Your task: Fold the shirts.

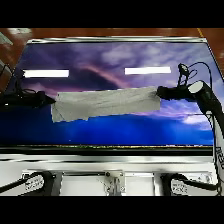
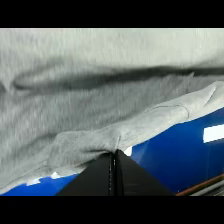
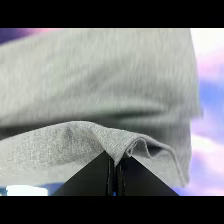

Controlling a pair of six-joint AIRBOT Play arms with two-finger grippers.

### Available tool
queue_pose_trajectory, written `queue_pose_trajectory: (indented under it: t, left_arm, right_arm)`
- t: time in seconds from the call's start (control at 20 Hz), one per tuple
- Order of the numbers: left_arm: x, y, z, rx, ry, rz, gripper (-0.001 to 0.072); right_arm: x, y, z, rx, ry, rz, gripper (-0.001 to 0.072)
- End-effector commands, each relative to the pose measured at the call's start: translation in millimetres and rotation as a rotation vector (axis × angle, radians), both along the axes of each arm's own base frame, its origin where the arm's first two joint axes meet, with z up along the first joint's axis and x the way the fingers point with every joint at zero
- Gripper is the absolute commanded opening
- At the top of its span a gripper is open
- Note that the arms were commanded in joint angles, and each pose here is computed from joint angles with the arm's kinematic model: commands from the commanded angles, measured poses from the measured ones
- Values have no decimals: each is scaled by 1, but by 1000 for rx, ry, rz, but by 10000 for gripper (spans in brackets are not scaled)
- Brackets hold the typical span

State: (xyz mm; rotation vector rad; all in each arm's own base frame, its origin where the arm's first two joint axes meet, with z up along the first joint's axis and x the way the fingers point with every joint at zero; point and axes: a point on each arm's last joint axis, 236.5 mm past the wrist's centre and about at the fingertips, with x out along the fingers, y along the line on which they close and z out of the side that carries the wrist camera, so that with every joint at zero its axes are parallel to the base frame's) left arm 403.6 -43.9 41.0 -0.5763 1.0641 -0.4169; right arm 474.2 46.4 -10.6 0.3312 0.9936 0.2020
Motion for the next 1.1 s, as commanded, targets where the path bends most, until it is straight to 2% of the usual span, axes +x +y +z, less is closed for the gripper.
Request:
queue_pose_trajectory:
  t: [0.0,0.2,0.45,0.5,0.55,0.6,0.65,0.7,0.75,0.85,1.05]
  left_arm:
    - [50,4,-7,-93,0,39,32]
    - [88,11,-40,-145,59,71,32]
    - [87,4,-88,-194,194,89,46]
    - [86,3,-90,-200,205,86,151]
    - [84,3,-90,-209,221,91,342]
    - [81,3,-88,-221,234,88,362]
    - [77,5,-83,-232,242,71,368]
    - [74,8,-77,-245,249,54,369]
    - [70,11,-70,-256,253,36,368]
    - [64,13,-56,-270,254,2,368]
    - [68,-1,-25,-309,184,-29,367]
  right_arm:
    - [46,2,-14,6,-30,-37,56]
    - [73,-1,-44,21,6,-61,57]
    - [62,6,-93,62,138,-78,66]
    - [59,6,-98,64,154,-74,142]
    - [59,6,-98,64,154,-74,324]
    - [61,4,-94,58,143,-73,527]
    - [62,0,-86,48,124,-61,572]
    - [63,-12,-76,29,106,-72,577]
    - [63,-25,-71,27,107,-108,698]
    - [53,-52,-75,119,188,-246,696]
    - [37,-47,-98,253,306,-269,695]
